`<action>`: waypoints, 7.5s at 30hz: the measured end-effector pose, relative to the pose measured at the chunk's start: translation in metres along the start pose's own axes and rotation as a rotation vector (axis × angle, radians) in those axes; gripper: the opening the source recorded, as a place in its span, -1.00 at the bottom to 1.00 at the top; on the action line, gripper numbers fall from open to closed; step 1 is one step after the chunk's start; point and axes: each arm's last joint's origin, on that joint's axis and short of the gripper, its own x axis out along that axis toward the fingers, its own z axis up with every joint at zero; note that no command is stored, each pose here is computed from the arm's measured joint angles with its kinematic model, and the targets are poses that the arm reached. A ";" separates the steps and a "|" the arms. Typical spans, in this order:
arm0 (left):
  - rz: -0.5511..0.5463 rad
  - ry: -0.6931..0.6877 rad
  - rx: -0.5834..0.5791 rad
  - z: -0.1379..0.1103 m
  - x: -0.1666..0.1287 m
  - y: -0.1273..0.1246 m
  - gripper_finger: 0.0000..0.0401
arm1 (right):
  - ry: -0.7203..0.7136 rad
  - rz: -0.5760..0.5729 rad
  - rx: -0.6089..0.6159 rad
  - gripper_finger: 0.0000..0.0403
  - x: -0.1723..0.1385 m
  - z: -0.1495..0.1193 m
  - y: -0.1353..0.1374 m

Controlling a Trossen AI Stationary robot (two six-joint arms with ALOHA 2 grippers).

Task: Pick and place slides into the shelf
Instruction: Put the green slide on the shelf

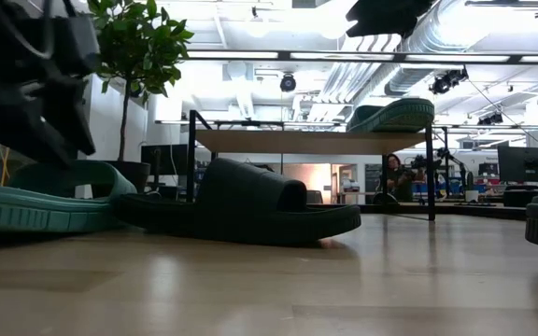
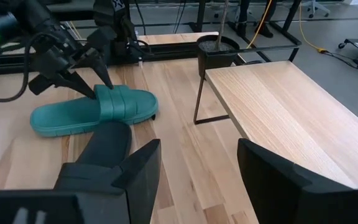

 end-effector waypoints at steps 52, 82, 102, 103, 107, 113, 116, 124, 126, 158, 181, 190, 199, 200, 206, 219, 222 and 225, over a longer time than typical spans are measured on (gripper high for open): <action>0.121 0.069 0.086 0.003 0.024 0.000 -0.86 | 0.006 0.010 -0.069 0.01 0.000 -0.001 0.003; 0.244 -0.038 0.044 0.076 -0.058 0.044 -0.87 | -0.117 -0.027 -0.621 0.01 -0.007 -0.004 0.073; 0.258 -0.024 -0.025 0.115 -0.073 0.101 -0.82 | -0.083 -0.044 -1.073 0.32 0.034 0.016 0.179; 0.257 -0.015 -0.025 0.115 -0.071 0.103 -0.82 | -0.076 -0.043 -1.082 0.32 0.038 0.017 0.183; 0.259 0.005 -0.037 0.116 -0.066 0.109 -0.82 | -0.064 -0.044 -1.116 0.32 0.050 0.018 0.198; 0.237 -0.018 -0.033 0.120 -0.066 0.108 -0.82 | -0.061 -0.035 -1.156 0.32 0.064 0.019 0.213; 0.227 -0.042 -0.009 0.124 -0.065 0.107 -0.82 | -0.062 -0.030 -1.156 0.32 0.067 0.019 0.215; 0.208 -0.154 0.018 0.140 -0.066 0.104 -0.82 | -0.100 0.010 -1.104 0.32 0.071 0.024 0.214; 0.206 -0.184 0.030 0.144 -0.067 0.103 -0.82 | -0.103 0.031 -1.095 0.32 0.073 0.024 0.213; 0.131 -0.290 -0.033 0.162 -0.092 0.118 -0.82 | -0.126 0.014 -1.069 0.32 0.074 0.028 0.212; 0.124 -0.319 -0.056 0.166 -0.093 0.118 -0.82 | -0.134 0.018 -1.006 0.32 0.089 0.035 0.197; 0.128 -0.356 -0.039 0.170 -0.094 0.118 -0.82 | -0.162 0.034 -0.992 0.32 0.099 0.032 0.200; 0.129 -0.359 -0.041 0.171 -0.094 0.118 -0.82 | -0.176 -0.062 -1.041 0.32 0.112 0.025 0.207; 0.129 -0.360 -0.042 0.171 -0.094 0.118 -0.82 | -0.177 -0.071 -1.035 0.32 0.111 0.025 0.207; 0.127 -0.352 -0.048 0.171 -0.091 0.121 -0.82 | -0.189 -0.066 -1.023 0.31 0.111 0.026 0.208; 0.162 -0.332 -0.029 0.173 -0.084 0.131 -0.82 | -0.180 -0.082 -1.003 0.28 0.109 0.025 0.210; 0.177 -0.328 -0.025 0.173 -0.085 0.132 -0.82 | -0.180 -0.082 -1.002 0.28 0.109 0.025 0.210; 0.183 -0.327 -0.023 0.173 -0.085 0.132 -0.82 | -0.181 -0.081 -1.002 0.28 0.108 0.025 0.210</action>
